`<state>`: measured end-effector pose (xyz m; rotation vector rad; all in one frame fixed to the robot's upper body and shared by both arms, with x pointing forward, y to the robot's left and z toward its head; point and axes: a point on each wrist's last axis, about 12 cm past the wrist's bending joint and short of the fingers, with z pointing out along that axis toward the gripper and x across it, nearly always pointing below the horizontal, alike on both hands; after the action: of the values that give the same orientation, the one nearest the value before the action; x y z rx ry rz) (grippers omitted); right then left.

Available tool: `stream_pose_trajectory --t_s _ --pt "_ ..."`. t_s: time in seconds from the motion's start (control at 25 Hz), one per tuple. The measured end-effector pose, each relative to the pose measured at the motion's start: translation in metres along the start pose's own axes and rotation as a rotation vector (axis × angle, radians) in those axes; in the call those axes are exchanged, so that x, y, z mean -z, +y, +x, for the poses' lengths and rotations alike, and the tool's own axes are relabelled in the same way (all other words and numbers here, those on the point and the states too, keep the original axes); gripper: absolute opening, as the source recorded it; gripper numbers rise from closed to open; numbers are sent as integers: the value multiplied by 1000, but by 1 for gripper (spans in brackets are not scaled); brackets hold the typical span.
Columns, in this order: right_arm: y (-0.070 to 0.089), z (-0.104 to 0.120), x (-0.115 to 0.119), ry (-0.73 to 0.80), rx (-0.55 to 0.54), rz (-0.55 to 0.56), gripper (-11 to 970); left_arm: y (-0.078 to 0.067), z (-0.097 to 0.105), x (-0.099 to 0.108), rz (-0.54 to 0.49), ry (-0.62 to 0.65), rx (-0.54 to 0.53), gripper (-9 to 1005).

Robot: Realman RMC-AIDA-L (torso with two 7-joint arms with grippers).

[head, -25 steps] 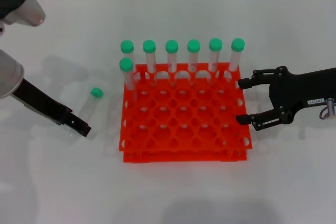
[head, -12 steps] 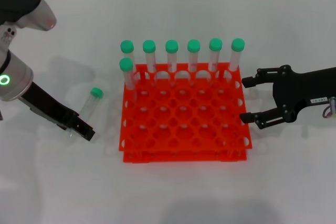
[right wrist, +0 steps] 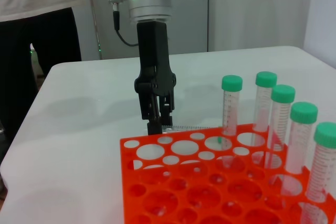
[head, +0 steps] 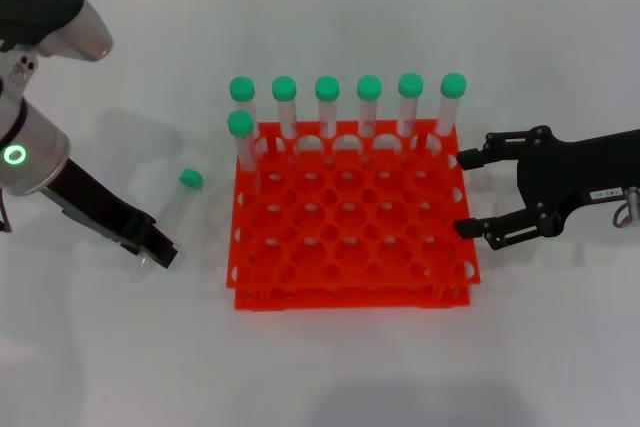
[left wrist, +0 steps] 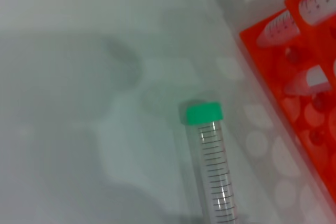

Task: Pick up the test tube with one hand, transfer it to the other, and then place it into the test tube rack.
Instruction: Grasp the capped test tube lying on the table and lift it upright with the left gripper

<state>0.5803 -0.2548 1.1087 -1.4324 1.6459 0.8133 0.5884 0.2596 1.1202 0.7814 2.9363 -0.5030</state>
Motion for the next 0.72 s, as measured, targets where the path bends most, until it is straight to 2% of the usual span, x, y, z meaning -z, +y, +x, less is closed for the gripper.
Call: stream_pose_trajectory --t_s 0.72 --pt "1 0 -1 1 2 -9 855 -2 0 -4 -23 28 -5 428"
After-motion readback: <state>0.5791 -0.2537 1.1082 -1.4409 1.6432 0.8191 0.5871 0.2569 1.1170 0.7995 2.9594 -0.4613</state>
